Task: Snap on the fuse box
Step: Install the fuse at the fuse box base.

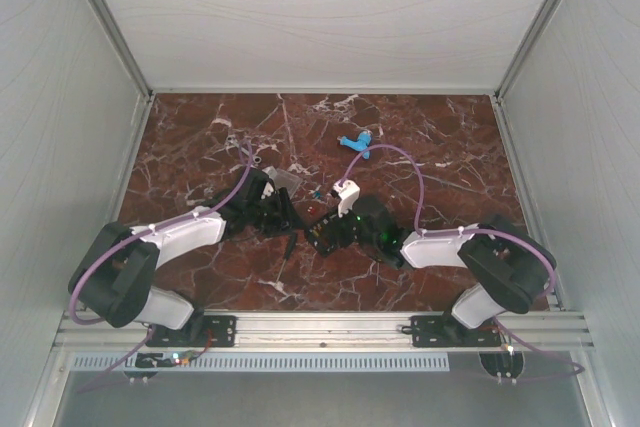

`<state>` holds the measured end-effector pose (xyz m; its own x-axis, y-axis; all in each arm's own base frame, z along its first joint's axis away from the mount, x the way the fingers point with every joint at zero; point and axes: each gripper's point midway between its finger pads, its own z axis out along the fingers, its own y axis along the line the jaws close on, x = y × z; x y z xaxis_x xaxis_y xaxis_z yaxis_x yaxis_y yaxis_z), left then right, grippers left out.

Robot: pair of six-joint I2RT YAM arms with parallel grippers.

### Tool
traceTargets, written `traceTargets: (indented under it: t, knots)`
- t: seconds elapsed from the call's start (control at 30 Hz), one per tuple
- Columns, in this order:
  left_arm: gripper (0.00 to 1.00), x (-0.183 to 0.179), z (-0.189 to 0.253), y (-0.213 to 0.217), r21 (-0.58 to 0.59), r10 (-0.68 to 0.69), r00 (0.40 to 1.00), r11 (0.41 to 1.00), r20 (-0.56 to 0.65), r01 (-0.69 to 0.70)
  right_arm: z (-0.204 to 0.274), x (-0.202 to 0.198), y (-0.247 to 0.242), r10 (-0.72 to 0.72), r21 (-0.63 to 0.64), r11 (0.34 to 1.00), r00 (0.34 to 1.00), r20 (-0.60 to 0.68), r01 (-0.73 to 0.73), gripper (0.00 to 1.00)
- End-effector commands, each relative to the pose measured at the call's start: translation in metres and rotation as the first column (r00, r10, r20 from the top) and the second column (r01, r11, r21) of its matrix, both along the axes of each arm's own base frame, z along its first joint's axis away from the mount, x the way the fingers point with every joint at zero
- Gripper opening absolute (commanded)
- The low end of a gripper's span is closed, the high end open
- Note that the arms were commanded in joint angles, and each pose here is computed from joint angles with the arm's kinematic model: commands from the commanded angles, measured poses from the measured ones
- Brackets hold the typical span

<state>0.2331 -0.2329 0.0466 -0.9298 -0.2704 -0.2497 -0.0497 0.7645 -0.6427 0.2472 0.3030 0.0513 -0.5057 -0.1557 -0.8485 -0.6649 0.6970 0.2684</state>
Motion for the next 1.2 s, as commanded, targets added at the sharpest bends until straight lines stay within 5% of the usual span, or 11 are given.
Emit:
traceTargets:
  t: [0.0, 1.17]
  knots:
    - [0.48, 0.002, 0.005, -0.005, -0.028, -0.004, 1.0, 1.0, 0.012, 0.005, 0.007, 0.006, -0.001, 0.004, -0.02, 1.0, 1.0, 0.031, -0.003, 0.01]
    - [0.48, 0.0, 0.005, -0.006, -0.041, -0.015, 1.0, 0.999, 0.011, 0.015, 0.011, 0.004, 0.017, 0.082, -0.044, 0.996, 0.996, 0.027, -0.081, 0.11]
